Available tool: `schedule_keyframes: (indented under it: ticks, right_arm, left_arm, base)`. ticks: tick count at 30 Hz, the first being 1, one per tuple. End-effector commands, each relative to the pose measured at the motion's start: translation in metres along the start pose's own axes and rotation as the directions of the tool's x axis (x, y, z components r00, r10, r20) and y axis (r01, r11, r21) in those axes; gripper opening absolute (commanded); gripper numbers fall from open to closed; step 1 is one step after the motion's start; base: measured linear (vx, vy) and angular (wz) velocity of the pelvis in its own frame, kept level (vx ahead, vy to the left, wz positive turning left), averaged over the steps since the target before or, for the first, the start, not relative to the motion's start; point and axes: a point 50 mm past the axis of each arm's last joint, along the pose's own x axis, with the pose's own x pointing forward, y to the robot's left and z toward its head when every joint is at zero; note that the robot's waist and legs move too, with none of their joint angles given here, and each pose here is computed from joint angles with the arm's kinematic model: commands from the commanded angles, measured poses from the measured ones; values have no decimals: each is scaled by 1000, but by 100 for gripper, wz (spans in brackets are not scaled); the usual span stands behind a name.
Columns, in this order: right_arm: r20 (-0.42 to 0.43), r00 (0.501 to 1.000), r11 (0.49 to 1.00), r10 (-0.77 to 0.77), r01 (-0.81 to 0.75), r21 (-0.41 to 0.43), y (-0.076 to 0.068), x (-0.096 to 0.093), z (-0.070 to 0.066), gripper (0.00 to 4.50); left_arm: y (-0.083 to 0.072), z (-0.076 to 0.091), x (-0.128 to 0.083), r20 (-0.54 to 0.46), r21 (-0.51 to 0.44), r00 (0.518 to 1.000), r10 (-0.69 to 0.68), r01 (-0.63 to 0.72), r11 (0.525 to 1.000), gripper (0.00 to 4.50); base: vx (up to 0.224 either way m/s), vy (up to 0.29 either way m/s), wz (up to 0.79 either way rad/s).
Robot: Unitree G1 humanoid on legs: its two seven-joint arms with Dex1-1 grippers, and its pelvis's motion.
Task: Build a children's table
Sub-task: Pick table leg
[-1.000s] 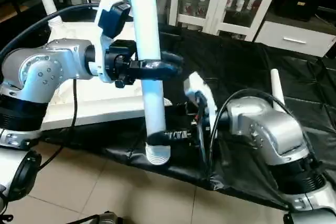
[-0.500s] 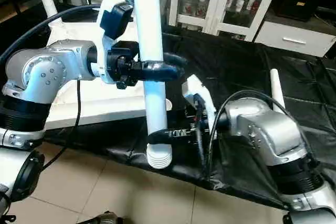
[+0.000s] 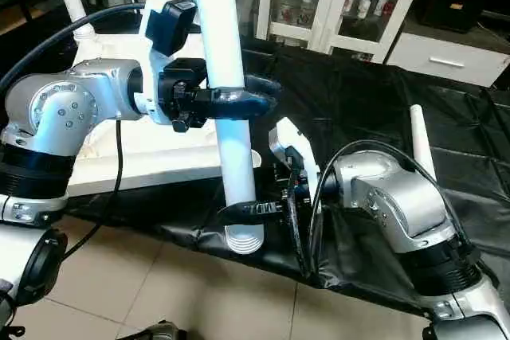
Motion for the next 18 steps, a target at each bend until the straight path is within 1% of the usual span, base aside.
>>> schedule_keyframes:
  ticks: [1, 2, 5, 6, 7, 9, 14, 15, 16, 17, 18]
  right_arm:
    - [-8, 1000, 1000, 14, -14, -6, 1, 0, 2, 266]
    - [-7, 1000, 1000, 17, -17, -4, 1, 0, 1, 242]
    - [-6, 1000, 1000, 20, -20, -2, 1, 0, 1, 233]
    - [-5, 1000, 1000, 23, -23, 0, 1, 1, 1, 210]
    - [-3, 1000, 1000, 25, -25, 1, 1, 1, 1, 210]
    - [1, 1000, 1000, 26, -26, 4, 1, 1, 1, 193]
    - [12, 1000, 1000, 17, -17, 5, 1, 0, 1, 186]
    - [16, 1000, 1000, 11, -11, 3, 1, 0, 1, 186]
    - [19, 1000, 1000, 6, -6, 2, 1, -1, 2, 186]
    - [23, 1000, 1000, 2, -2, 0, 0, -1, 2, 186]
    - [24, 1000, 1000, 1, -1, 0, 0, -2, 2, 186]
  left_arm:
    - [-4, 9, 3, -12, 52, 1000, -15, 16, 999, 174]
    - [-3, 9, 3, -12, 54, 1000, -11, 11, 999, 174]
    - [-3, 9, 3, -12, 55, 1000, -8, 8, 998, 174]
    - [-2, 9, 2, -12, 56, 1000, -5, 6, 998, 174]
    - [-2, 9, 2, -12, 56, 1000, -4, 4, 998, 174]
    - [-2, 9, 2, -13, 57, 1000, -2, 2, 998, 174]
    - [0, 9, 2, -13, 58, 1000, 15, -14, 998, 174]
    - [2, 9, 1, -19, 56, 999, 42, -41, 998, 174]
    - [4, 9, 1, -23, 51, 998, 65, -64, 997, 209]
    - [5, 9, 1, -17, 25, 997, 74, -74, 997, 230]
    - [6, 10, 1, -15, 18, 997, 75, -75, 997, 244]
  base:
    - [0, 0, 0]
    - [0, 0, 0]
    - [0, 0, 0]
    - [0, 0, 0]
    - [0, 0, 0]
    - [0, 0, 0]
    - [0, 0, 0]
    - [0, 0, 0]
    - [0, 0, 0]
    - [0, 0, 0]
    - [0, 0, 0]
